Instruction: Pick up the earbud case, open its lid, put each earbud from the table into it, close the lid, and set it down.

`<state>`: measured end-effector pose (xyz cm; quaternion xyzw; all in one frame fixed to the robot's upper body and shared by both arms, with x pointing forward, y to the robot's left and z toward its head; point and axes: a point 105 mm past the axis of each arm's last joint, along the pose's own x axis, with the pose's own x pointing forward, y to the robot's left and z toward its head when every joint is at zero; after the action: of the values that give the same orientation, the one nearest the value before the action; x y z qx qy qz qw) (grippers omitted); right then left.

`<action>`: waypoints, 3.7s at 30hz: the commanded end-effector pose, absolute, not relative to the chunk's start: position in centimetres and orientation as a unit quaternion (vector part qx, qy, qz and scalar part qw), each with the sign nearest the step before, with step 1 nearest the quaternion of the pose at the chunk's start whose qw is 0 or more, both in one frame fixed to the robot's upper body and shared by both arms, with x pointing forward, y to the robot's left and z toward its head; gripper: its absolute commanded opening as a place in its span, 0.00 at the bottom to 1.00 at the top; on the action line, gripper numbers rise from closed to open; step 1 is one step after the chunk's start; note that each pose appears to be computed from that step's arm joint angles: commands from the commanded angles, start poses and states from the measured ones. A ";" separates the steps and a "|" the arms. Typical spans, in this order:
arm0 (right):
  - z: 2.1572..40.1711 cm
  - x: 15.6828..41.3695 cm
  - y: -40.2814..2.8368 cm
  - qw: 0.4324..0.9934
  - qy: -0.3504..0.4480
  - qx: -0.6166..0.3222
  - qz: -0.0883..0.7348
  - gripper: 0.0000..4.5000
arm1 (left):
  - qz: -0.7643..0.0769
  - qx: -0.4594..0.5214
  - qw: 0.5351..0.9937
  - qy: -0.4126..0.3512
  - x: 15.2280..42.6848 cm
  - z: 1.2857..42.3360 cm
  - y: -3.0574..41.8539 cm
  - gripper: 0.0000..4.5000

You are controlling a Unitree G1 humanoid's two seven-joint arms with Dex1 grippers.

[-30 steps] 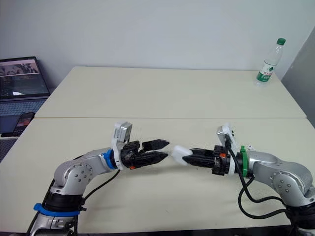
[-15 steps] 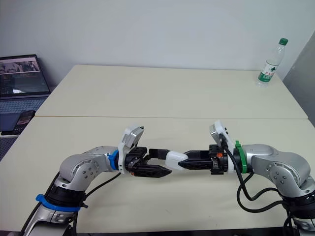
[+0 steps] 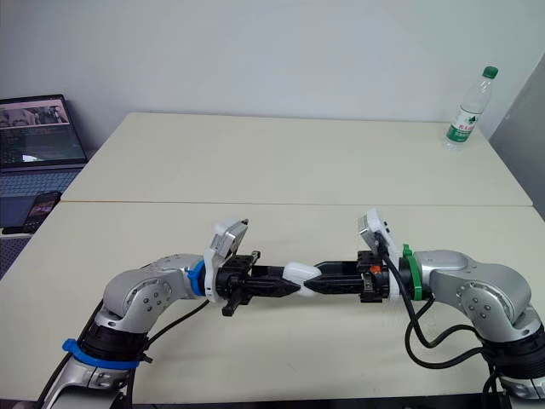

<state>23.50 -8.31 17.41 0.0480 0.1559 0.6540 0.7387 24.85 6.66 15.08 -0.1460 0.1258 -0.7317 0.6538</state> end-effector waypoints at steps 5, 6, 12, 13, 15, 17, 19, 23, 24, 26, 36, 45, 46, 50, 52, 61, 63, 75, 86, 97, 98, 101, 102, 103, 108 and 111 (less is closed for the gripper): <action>18.8 23.5 -8.7 0.748 0.131 0.020 0.651 0.65 | -0.722 -0.146 0.668 0.102 25.4 15.9 6.7 0.17; 18.8 23.6 -8.8 0.752 0.131 0.017 0.646 0.74 | -0.719 -0.150 0.671 0.099 25.5 16.0 6.7 0.17; 19.6 24.3 -9.1 0.781 0.112 0.019 0.615 1.00 | -0.714 -0.160 0.675 0.099 25.5 16.2 6.9 0.17; 19.6 24.4 -9.0 0.783 0.111 0.017 0.612 1.00 | -0.714 -0.160 0.674 0.100 25.5 16.1 6.9 0.17; 19.5 24.6 -8.8 0.788 0.109 0.013 0.606 1.00 | -0.715 -0.158 0.673 0.101 25.4 16.0 6.9 0.17; 19.2 25.1 -8.6 0.798 0.108 -0.005 0.593 1.00 | -0.716 -0.157 0.673 0.101 25.5 16.0 6.8 0.17; 19.0 25.5 -8.4 0.805 0.106 -0.013 0.584 1.00 | -0.716 -0.157 0.672 0.101 25.5 16.0 6.7 0.17; 19.1 26.0 -8.3 0.812 0.103 -0.017 0.574 1.00 | -0.716 -0.155 0.673 0.103 25.5 16.0 6.7 0.17; 19.0 26.2 -8.3 0.815 0.104 -0.020 0.570 1.00 | -0.716 -0.154 0.673 0.103 25.5 16.0 6.7 0.17; 19.0 26.6 -8.5 0.822 0.104 -0.022 0.559 1.00 | -0.715 -0.152 0.674 0.105 25.4 15.9 6.8 0.17; 20.5 29.6 -9.9 0.871 0.062 -0.009 0.487 1.00 | -0.713 -0.147 0.677 0.113 25.3 15.5 6.8 0.17; 22.2 29.7 -12.9 0.889 0.026 0.041 0.455 1.00 | -0.634 -0.121 0.760 0.077 27.9 14.8 7.9 0.17; 21.8 30.4 -14.1 0.903 0.029 0.037 0.427 1.00 | -0.616 -0.115 0.777 0.060 28.4 14.9 8.1 0.17; 18.3 31.7 -18.4 0.936 0.096 -0.001 0.338 1.00 | -0.590 -0.108 0.800 0.033 29.0 15.3 8.7 0.17; 16.5 30.9 -19.3 0.924 0.161 -0.013 0.347 1.00 | -0.584 -0.094 0.805 0.029 28.9 15.4 9.1 0.17; 15.3 33.1 -19.9 0.906 0.241 -0.146 0.315 1.00 | -0.580 -0.072 0.811 0.038 27.1 15.1 9.8 0.17; 15.1 33.2 -19.3 0.895 0.260 -0.160 0.324 1.00 | -0.579 -0.068 0.811 0.043 26.8 14.7 9.8 0.17; 14.0 36.0 -20.2 0.861 0.447 -0.152 0.187 1.00 | -0.581 -0.071 0.809 0.049 26.4 14.7 9.4 0.17; 13.4 35.4 -20.4 0.831 0.508 -0.173 0.149 1.00 | -0.574 -0.075 0.815 0.043 26.3 14.7 9.3 0.17; 13.4 36.0 -19.0 0.834 0.507 -0.162 0.143 1.00 | -0.570 -0.084 0.816 0.037 26.2 14.3 8.4 0.17; 13.3 35.9 -19.0 0.834 0.509 -0.159 0.143 1.00 | -0.569 -0.085 0.817 0.037 26.2 14.3 8.3 0.17; 13.2 36.0 -18.8 0.835 0.510 -0.148 0.145 1.00 | -0.569 -0.085 0.817 0.037 26.1 14.2 8.3 0.17; 13.2 36.0 -18.7 0.836 0.510 -0.145 0.145 1.00 | -0.569 -0.083 0.817 0.039 26.0 14.1 8.3 0.17; 13.1 36.0 -18.7 0.835 0.511 -0.142 0.146 1.00 | -0.569 -0.079 0.817 0.042 25.9 13.9 8.4 0.17; 13.3 36.2 -18.2 0.836 0.512 -0.128 0.154 1.00 | -0.569 -0.075 0.817 0.048 25.7 13.5 8.6 0.17; 13.5 36.3 -17.8 0.838 0.508 -0.126 0.156 1.00 | -0.569 -0.075 0.818 0.049 25.8 13.4 8.6 0.17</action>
<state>35.93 -18.20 12.21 -0.1332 0.5241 0.1518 0.8274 26.23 9.00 12.36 -0.0889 0.0730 -0.5565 0.8229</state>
